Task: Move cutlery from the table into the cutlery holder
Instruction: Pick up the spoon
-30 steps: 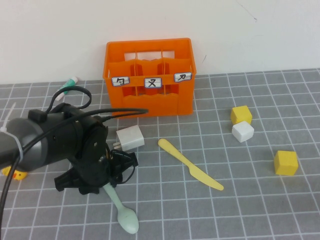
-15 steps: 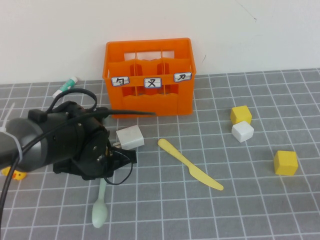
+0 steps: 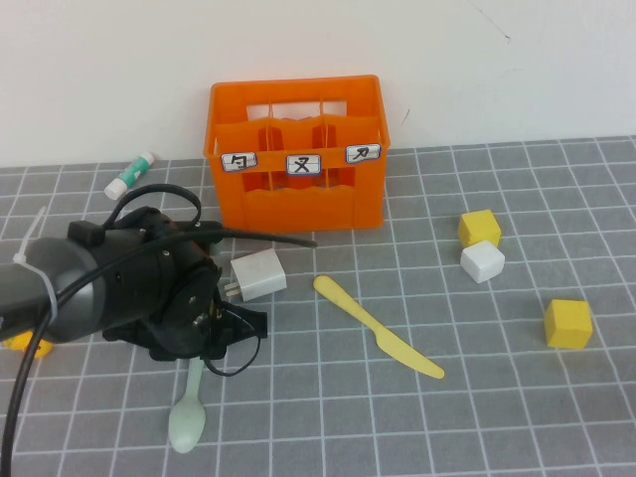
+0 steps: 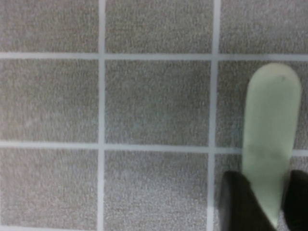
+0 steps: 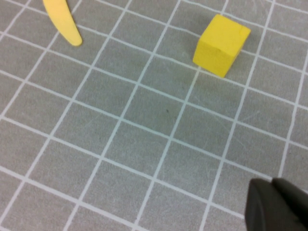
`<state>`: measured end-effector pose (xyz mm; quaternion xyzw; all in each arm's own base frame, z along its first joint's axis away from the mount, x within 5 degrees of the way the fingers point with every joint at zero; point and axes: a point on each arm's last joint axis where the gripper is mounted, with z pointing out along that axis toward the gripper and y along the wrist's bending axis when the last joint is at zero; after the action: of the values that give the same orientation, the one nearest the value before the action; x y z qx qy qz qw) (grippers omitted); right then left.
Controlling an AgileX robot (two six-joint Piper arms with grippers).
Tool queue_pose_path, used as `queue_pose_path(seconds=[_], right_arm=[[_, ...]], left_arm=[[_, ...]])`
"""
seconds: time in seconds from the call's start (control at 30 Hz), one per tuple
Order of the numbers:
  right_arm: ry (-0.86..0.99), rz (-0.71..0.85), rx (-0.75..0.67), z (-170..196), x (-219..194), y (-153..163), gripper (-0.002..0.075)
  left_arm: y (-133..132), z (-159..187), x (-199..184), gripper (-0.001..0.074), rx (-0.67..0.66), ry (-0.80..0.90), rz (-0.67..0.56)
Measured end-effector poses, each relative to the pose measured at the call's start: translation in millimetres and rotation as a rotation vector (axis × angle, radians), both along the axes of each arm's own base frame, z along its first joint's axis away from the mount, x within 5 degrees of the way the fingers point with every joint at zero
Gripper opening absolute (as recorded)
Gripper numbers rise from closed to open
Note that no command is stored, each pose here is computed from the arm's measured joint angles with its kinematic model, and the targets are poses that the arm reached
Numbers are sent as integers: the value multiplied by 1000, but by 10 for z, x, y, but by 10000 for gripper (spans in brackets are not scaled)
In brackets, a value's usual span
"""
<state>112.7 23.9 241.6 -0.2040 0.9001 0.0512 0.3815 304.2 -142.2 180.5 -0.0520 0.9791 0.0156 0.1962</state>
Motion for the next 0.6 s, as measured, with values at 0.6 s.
queue_pose_path(seconds=[0.6], right_arm=[[0, -1, 5, 1, 0, 3, -3]], left_arm=[[-10, -84, 31, 127, 32, 24, -27]])
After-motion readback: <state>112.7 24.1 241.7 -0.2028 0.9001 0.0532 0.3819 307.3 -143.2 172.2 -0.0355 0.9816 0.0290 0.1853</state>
